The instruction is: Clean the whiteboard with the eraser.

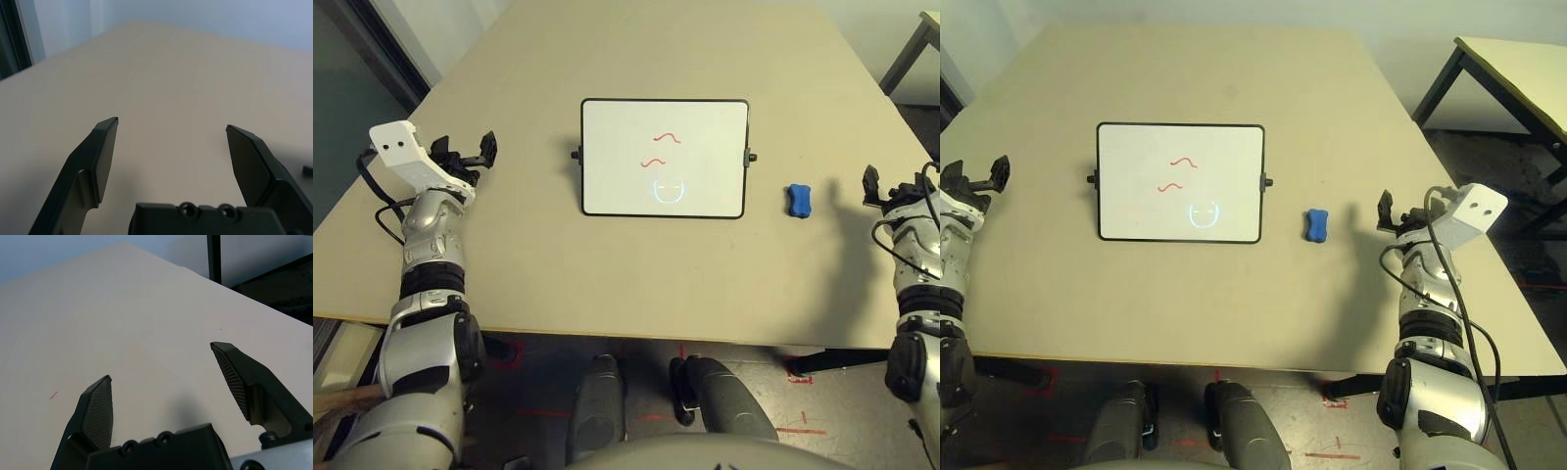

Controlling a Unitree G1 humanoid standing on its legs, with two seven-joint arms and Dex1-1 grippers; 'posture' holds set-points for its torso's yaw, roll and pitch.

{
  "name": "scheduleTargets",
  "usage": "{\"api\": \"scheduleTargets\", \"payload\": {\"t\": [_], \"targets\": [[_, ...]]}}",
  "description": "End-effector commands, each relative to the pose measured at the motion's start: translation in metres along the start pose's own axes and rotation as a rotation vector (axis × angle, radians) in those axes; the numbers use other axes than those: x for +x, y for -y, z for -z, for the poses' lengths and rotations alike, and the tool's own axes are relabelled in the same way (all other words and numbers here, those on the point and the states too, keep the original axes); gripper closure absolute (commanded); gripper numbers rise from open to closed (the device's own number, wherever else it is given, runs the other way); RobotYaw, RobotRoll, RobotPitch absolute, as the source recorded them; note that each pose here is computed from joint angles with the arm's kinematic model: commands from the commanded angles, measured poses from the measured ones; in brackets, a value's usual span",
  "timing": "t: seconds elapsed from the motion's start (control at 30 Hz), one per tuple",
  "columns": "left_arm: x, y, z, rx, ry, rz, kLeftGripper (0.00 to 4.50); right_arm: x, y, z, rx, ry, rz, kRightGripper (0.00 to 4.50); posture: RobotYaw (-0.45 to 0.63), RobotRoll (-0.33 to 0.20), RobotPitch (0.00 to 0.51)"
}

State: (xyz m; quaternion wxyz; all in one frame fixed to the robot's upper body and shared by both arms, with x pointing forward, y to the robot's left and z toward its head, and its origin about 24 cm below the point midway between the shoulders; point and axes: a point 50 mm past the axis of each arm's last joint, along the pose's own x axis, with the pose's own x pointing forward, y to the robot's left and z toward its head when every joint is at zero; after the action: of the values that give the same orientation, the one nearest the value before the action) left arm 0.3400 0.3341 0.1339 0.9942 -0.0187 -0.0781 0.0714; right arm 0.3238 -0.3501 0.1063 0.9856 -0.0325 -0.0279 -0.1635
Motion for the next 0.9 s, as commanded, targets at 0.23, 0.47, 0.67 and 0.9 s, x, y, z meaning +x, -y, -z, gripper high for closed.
{"api": "scheduleTargets", "payload": {"t": [0.23, 0.47, 0.67, 0.9], "targets": [[0.012, 0.018, -0.017, -0.014, 0.025, 0.096, 0.0, -0.001, 0.006, -0.004, -0.007, -0.011, 0.004, 0.03, -0.06, 0.0, 0.141], [0.02, 0.049, -0.066, -0.019, 0.032, 0.458, 0.0, -0.007, -0.022, -0.045, 0.039, -0.168, -0.051, 0.03, -0.09, 0.0, 0.119], [0.01, 0.086, -0.088, 0.017, -0.035, 0.741, 0.0, -0.043, -0.071, -0.059, 0.007, -0.328, -0.2, 0.03, -0.1, 0.0, 0.104], [0.002, 0.123, -0.09, 0.043, -0.066, 0.896, 0.0, -0.048, -0.091, -0.047, -0.022, -0.374, -0.191, 0.03, -0.11, 0.0, 0.103]]}}
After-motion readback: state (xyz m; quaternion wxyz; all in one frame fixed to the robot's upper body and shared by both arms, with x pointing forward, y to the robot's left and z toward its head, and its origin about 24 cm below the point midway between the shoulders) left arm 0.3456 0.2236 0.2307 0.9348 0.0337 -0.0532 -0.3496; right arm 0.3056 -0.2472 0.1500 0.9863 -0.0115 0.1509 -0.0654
